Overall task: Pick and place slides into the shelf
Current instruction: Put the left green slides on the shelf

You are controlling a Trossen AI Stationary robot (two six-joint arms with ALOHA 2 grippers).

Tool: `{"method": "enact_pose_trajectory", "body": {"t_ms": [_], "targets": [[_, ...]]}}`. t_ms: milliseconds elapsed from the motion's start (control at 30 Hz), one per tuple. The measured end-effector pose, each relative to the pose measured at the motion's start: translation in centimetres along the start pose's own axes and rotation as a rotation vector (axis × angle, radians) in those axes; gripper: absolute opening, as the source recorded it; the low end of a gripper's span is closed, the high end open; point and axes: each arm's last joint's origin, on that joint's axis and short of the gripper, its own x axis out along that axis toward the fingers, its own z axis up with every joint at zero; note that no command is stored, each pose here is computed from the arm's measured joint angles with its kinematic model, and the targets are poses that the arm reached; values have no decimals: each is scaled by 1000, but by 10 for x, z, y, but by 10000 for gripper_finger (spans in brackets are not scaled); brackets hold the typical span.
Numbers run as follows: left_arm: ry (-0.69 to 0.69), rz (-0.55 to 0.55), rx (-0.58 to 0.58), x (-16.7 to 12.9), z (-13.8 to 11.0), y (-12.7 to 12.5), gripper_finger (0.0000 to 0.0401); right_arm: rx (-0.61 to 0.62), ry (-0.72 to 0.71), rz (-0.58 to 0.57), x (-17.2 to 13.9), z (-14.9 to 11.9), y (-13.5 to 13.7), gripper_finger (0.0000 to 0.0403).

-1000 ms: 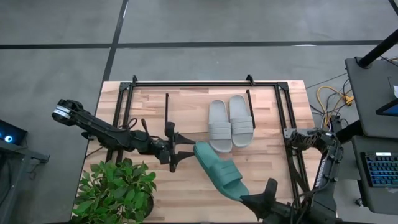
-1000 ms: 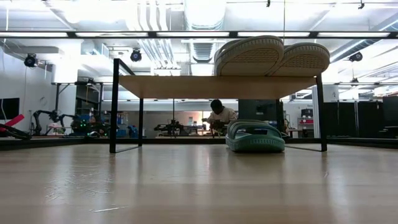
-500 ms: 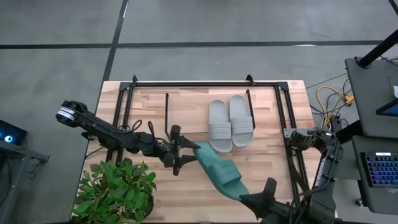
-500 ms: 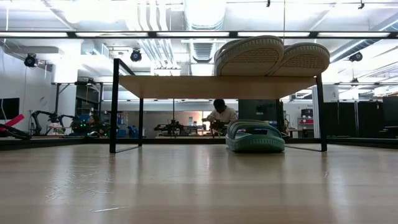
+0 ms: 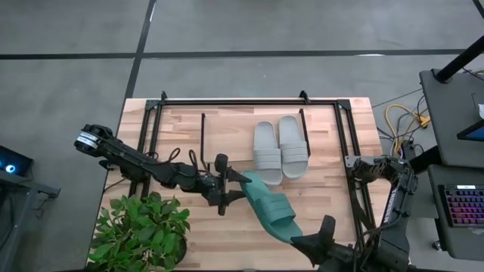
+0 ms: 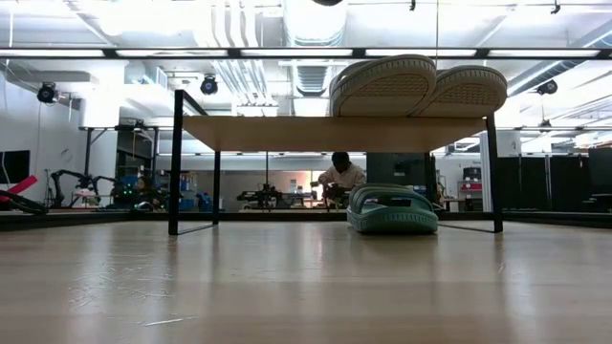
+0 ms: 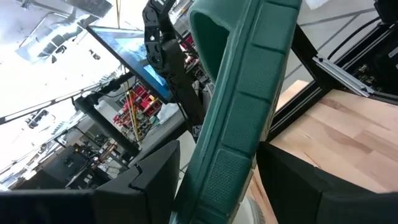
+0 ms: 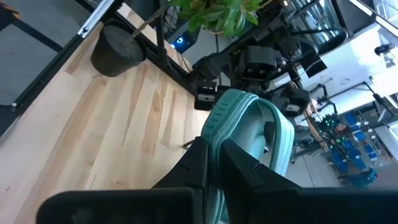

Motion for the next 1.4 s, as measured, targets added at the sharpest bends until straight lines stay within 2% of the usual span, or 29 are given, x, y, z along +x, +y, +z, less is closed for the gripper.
{"method": "enact_pose_trajectory", "body": {"t_ms": [267, 367, 467, 667, 800, 967, 1167, 1400], "targets": [[-10, 4, -7, 0, 4, 3, 196, -57, -32, 27, 1, 8, -3, 18], [-10, 6, -7, 0, 4, 3, 184, -63, -35, 26, 1, 10, -7, 18], [-12, 7, -1, 0, 5, 4, 152, -70, -42, 39, 2, 13, -10, 18], [-14, 14, 17, 1, 5, 6, 61, -77, -49, 31, 4, 16, -17, 18], [-15, 18, 14, 1, 5, 6, 60, -70, -47, 28, 5, 17, -19, 18], [29, 83, -1, 0, 5, 8, 58, -45, -42, 18, 7, 17, -23, 34], [68, 135, -20, 0, 4, 10, 57, -12, -38, -61, 4, 15, -31, 55], [65, 158, -27, 0, 5, 12, 57, 38, -41, -57, -1, 13, -41, 58]]}}
